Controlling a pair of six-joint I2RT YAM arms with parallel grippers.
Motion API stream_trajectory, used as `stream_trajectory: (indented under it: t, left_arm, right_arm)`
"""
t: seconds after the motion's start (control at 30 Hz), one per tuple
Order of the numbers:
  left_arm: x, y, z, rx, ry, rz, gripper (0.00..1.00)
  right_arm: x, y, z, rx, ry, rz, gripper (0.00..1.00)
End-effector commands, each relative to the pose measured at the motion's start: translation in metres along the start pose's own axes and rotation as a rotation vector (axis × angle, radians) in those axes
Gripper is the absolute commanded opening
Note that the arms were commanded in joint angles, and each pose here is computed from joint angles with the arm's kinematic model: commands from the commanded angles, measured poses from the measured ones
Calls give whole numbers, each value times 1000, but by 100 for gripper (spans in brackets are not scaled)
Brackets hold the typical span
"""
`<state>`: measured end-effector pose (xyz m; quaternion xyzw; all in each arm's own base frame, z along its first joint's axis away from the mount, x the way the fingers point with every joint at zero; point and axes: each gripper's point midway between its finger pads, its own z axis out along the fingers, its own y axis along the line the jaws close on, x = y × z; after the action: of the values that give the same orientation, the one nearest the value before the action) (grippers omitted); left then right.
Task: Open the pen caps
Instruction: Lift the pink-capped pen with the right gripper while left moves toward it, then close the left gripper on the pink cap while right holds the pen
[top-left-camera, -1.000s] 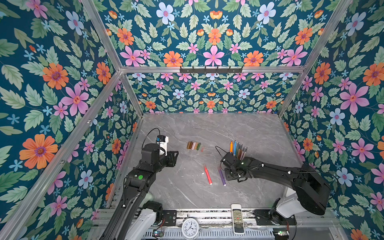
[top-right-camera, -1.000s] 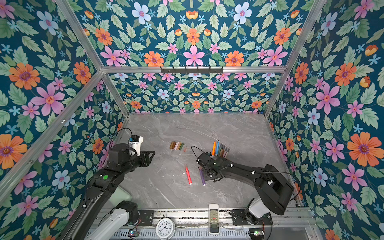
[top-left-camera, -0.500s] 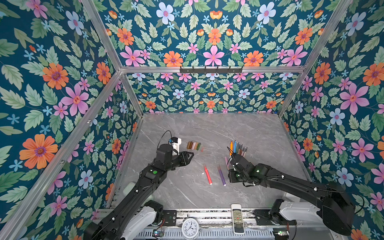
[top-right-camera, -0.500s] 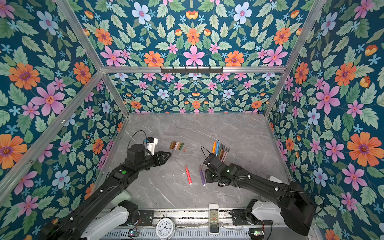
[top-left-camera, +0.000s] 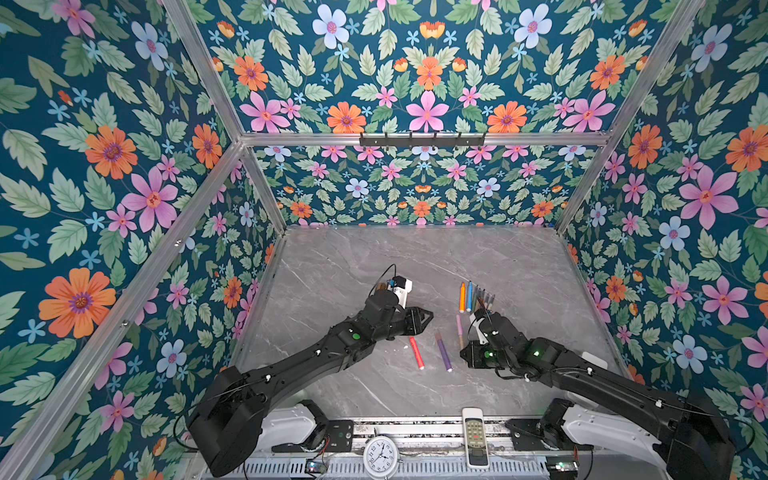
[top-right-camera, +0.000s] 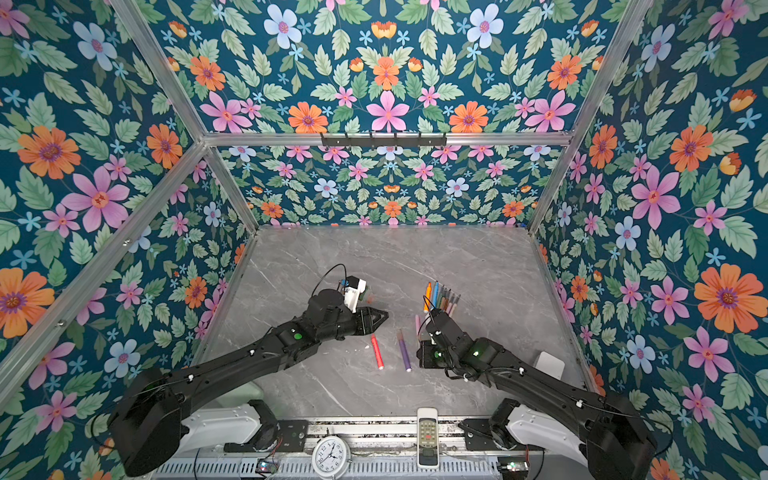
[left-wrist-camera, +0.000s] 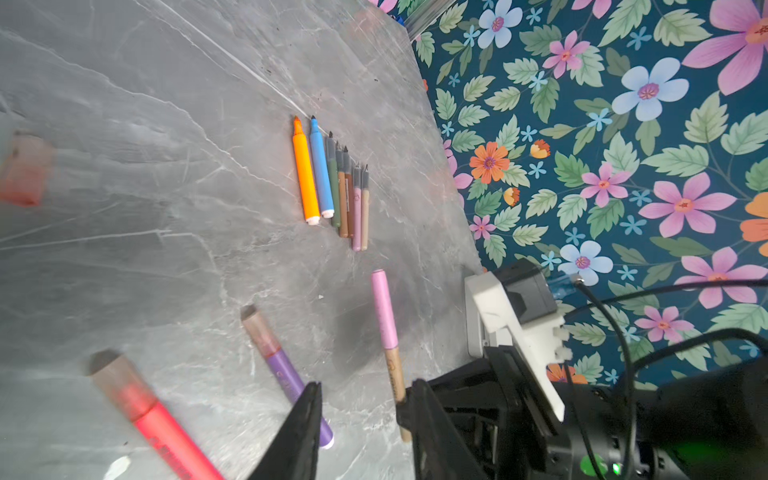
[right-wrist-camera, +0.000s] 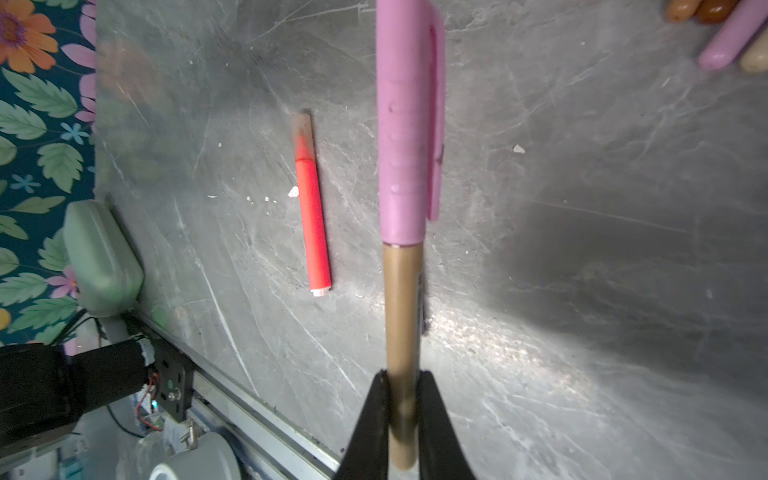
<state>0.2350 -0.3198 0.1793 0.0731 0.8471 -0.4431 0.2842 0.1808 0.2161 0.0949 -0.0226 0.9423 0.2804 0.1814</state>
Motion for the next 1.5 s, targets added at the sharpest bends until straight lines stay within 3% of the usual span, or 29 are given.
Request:
stream_trajectory:
  t: [0.0, 0.37, 1.07, 1.17, 1.4, 1.47]
  left_arm:
    - [-2, -11, 9, 20, -22, 11, 38]
    - [26, -23, 43, 34, 75, 27, 38]
    - [15, -23, 54, -33, 72, 74, 37]
    - [15, -24, 55, -30, 76, 77, 29]
    - [16, -30, 56, -5, 90, 79, 0]
    - [15, -33, 54, 6, 89, 80, 0]
  right_arm:
    - [-5, 19, -4, -100, -6, 7, 12]
    - [-9, 43, -9, -215, -9, -38, 13]
    - [-2, 65, -15, -302, 22, -132, 13]
    - [-3, 66, -17, -302, 20, -137, 13]
    - [-2, 63, -17, -292, 15, -132, 13]
    - [-2, 59, -16, -277, 10, -125, 17]
